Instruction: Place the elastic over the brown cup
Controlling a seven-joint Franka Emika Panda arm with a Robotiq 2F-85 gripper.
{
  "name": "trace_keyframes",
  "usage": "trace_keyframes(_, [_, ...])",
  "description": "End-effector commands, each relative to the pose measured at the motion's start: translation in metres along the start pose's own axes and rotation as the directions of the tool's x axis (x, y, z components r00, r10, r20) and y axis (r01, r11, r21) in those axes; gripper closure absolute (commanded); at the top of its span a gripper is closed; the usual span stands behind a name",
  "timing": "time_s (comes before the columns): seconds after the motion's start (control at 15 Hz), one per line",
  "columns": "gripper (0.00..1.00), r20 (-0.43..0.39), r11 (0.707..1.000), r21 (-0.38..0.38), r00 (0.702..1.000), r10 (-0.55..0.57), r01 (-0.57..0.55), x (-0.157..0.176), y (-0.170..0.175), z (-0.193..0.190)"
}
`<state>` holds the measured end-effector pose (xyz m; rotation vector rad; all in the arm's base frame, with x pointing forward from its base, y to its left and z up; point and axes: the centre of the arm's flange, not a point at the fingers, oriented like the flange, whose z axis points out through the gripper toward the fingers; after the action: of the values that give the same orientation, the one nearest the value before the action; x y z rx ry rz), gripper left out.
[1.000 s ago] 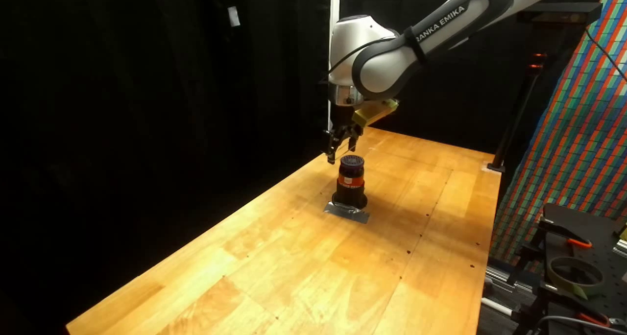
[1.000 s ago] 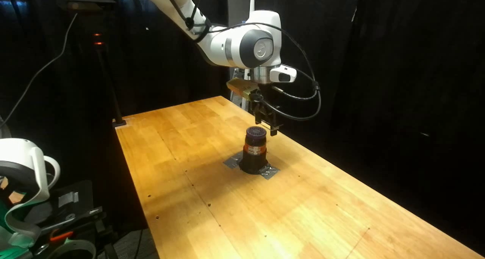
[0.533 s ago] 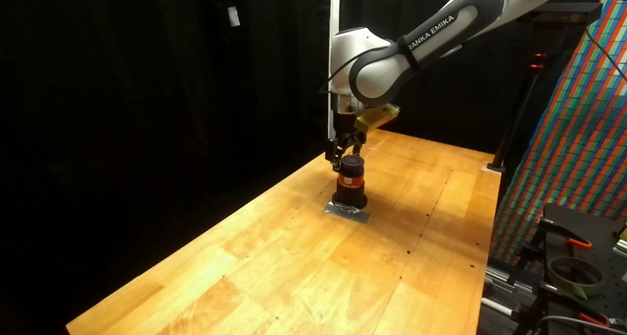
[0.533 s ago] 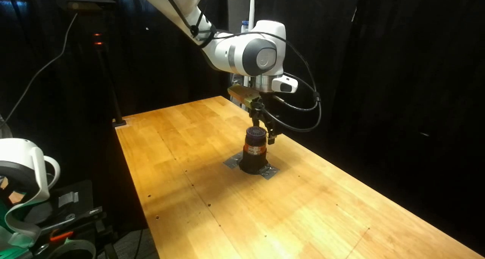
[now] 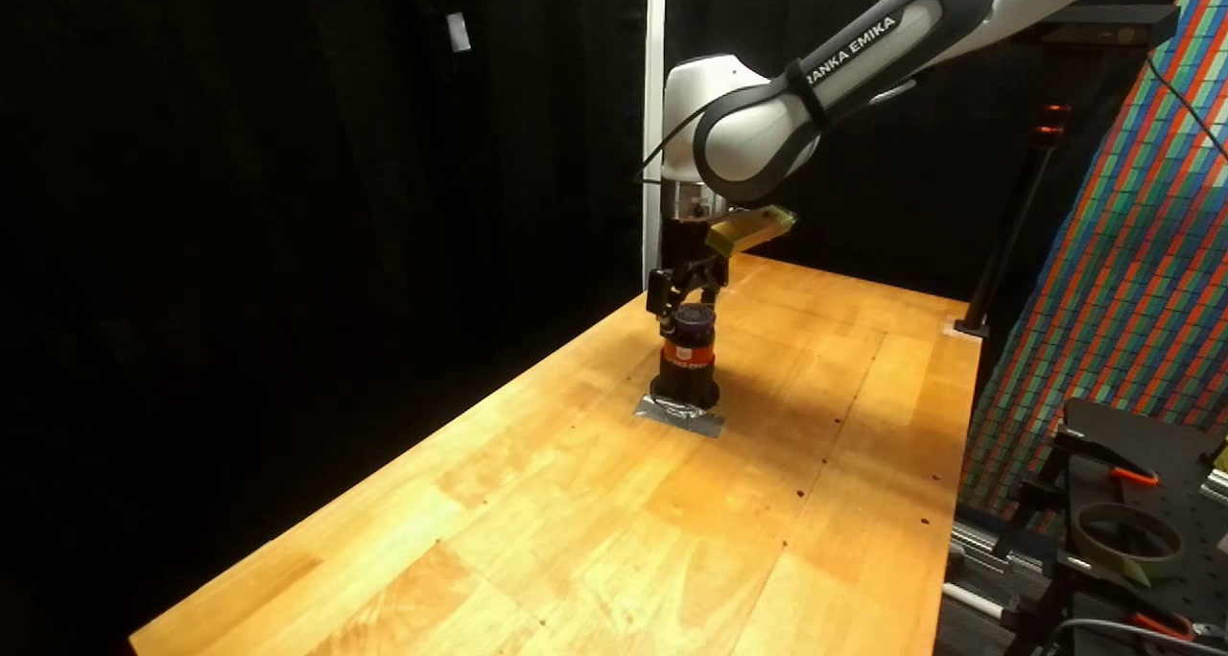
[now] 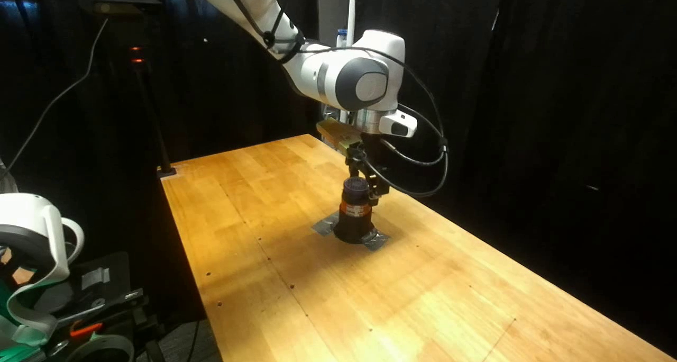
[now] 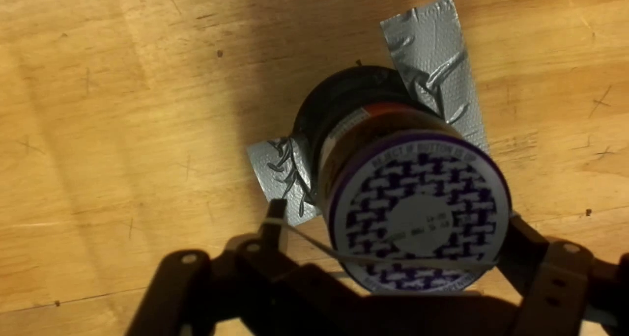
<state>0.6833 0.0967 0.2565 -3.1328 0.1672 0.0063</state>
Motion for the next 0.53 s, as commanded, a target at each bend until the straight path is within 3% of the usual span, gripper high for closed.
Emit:
trace_keyframes(0.0, [0.00,-0.012,0.999,0.050,1.000,0.007,-0.007,-0.044,0.026,-0.011])
trace_keyframes(0.47, [0.00,-0.058,0.993,0.121,0.998,0.017,-0.010,-0.080,0.032,0.000])
